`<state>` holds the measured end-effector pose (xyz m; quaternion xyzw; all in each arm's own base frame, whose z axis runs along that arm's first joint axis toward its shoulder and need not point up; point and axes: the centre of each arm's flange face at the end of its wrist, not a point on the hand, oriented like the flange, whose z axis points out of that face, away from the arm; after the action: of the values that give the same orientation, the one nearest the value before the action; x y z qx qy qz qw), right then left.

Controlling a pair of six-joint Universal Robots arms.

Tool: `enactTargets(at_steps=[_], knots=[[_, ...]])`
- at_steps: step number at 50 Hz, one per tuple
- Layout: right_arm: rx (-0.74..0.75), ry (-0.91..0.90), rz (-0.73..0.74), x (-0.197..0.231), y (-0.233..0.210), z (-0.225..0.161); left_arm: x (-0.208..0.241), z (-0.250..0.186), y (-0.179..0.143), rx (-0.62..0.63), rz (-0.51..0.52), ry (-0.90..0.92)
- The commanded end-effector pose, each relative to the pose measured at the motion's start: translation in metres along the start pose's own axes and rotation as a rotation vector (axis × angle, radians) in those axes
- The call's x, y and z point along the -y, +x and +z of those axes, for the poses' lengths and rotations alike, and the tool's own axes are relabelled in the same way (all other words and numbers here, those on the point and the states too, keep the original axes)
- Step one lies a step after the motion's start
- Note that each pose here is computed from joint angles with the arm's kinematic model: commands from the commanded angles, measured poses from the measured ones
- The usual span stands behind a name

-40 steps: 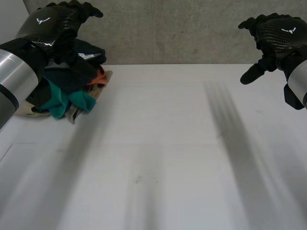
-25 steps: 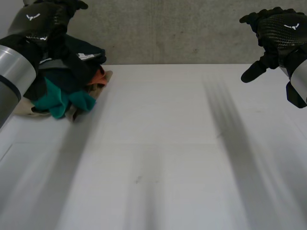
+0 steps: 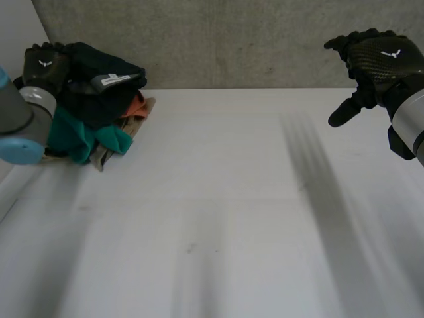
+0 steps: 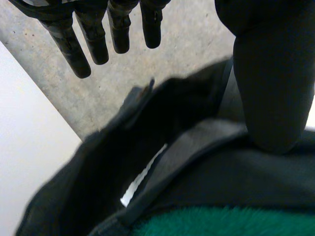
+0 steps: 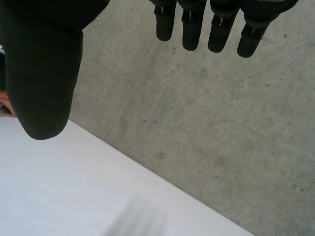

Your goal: Fold the laundry.

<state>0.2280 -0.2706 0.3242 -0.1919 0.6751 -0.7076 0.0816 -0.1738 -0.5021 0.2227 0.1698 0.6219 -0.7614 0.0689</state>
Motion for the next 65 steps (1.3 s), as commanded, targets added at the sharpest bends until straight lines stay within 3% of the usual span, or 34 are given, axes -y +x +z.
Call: enactTargets(at_steps=[1,7,13,17,22,27,31,33,39,43,54,65], knots=[[0.008,-0.031,0.001,-0.011,-0.002,0.004,-0.034,0.022,0.011,-0.012,0.040,0.110],[0.011,-0.041,-0.007,-0.014,-0.003,0.005,-0.030,0.028,0.016,-0.031,0.046,0.166],[0.014,-0.050,-0.011,-0.017,-0.003,0.007,0.051,0.015,0.020,-0.045,0.025,0.288],[0.012,-0.045,-0.011,-0.016,-0.002,0.007,0.111,-0.012,0.034,-0.094,-0.035,0.369],[0.006,-0.039,-0.012,-0.014,0.000,0.009,0.179,-0.077,0.082,-0.270,-0.228,0.422],[0.007,-0.035,-0.012,-0.013,0.000,0.009,0.206,-0.120,0.105,-0.367,-0.308,0.432],[0.008,-0.038,-0.012,-0.014,0.000,0.009,0.184,-0.106,0.109,-0.325,-0.262,0.392],[0.008,-0.040,-0.016,-0.015,0.001,0.009,0.165,-0.084,0.101,-0.253,-0.165,0.373],[0.016,-0.043,-0.057,-0.016,0.000,0.008,0.090,-0.022,0.036,-0.026,0.093,0.257],[0.020,-0.048,-0.065,-0.018,-0.001,0.009,0.044,0.001,0.019,0.013,0.122,0.206],[0.038,-0.116,-0.059,-0.042,-0.005,0.018,-0.046,0.031,0.014,0.008,0.143,0.166],[0.051,-0.153,-0.062,-0.061,-0.009,0.026,-0.060,0.044,0.013,0.033,0.154,0.224]])
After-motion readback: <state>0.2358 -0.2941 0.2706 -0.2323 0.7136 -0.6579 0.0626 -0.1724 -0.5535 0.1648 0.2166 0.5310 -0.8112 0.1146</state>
